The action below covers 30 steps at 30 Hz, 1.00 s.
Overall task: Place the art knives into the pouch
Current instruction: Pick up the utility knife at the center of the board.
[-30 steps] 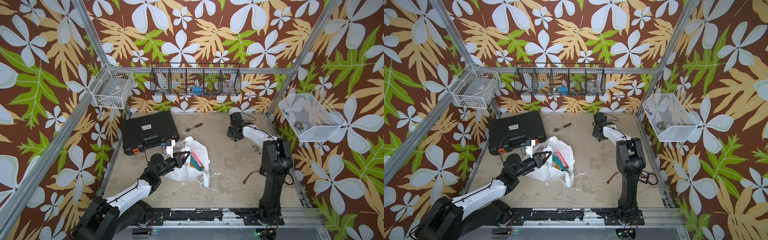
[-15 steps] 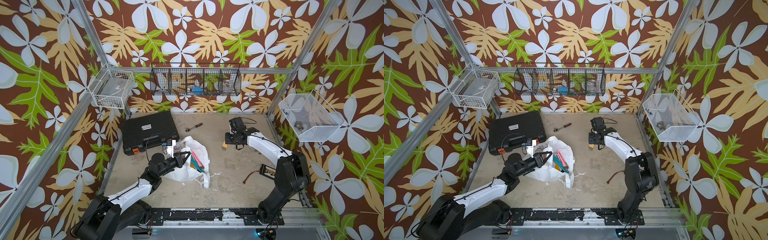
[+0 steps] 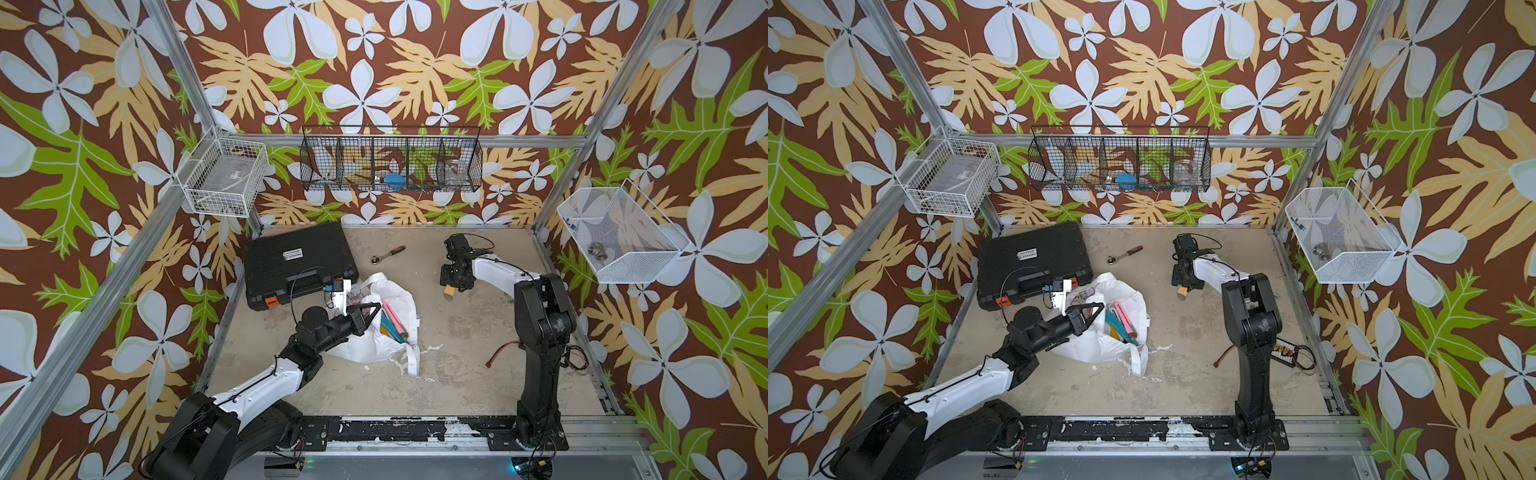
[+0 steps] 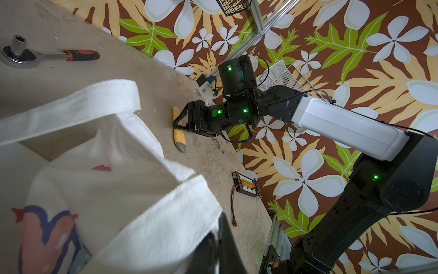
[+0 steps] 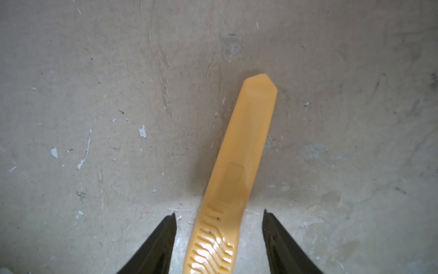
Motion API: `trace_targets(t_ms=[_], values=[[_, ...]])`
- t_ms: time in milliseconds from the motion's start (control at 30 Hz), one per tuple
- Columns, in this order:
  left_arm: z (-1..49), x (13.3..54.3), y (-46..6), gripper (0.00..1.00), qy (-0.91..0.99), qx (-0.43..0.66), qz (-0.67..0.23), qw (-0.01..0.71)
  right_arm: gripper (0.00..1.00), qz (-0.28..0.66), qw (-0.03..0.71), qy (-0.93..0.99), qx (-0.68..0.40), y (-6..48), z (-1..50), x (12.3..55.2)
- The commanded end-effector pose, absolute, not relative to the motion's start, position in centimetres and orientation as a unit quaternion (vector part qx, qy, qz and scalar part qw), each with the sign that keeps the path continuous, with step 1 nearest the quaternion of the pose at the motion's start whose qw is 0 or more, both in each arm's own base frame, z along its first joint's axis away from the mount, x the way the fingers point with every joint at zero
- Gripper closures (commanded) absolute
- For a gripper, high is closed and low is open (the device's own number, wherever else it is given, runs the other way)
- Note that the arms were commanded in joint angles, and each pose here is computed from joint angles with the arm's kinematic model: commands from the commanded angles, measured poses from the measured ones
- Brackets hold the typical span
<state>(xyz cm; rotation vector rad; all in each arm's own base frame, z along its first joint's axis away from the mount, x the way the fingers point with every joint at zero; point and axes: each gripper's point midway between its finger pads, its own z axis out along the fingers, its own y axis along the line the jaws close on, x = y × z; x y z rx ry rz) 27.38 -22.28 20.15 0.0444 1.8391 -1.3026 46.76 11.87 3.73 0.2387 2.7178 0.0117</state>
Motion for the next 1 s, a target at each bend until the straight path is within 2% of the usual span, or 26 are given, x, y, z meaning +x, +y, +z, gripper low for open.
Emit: trace_targets(t_ms=[0,200,267,400,467,633,767,967], values=[[20.6,27.3,-22.4,1.0,0.73,0.026,-0.525,0.437,0.37,-0.008,0.205,0.974,0.098,11.4,3.3,47.1],[20.7,27.2,-22.3,1.0,0.728,0.027,-0.526,0.439,0.39,-0.015,0.187,0.977,0.105,11.1,1.5,46.9],[20.8,27.2,-22.3,1.0,0.728,0.026,-0.525,0.44,0.46,-0.008,0.185,0.977,0.104,11.3,1.2,46.7],[20.6,27.2,-22.3,1.0,0.73,0.026,-0.524,0.438,0.7,-0.005,0.183,0.978,0.096,11.3,1.3,46.2],[20.6,27.2,-22.3,1.0,0.73,0.025,-0.524,0.439,0.74,-0.005,0.186,0.979,0.085,11.3,1.8,45.8],[20.5,27.2,-22.3,1.0,0.731,0.026,-0.522,0.438,0.75,-0.01,0.186,0.982,0.034,11.4,3.9,43.5],[20.3,27.4,-22.4,1.0,0.734,0.026,-0.52,0.436,0.75,-0.008,0.185,0.982,-0.027,12.6,6.5,39.7],[19.7,27.8,-22.6,1.0,0.74,0.026,-0.518,0.428,0.74,0.056,0.209,0.972,-0.091,16.5,11.3,33.7]])
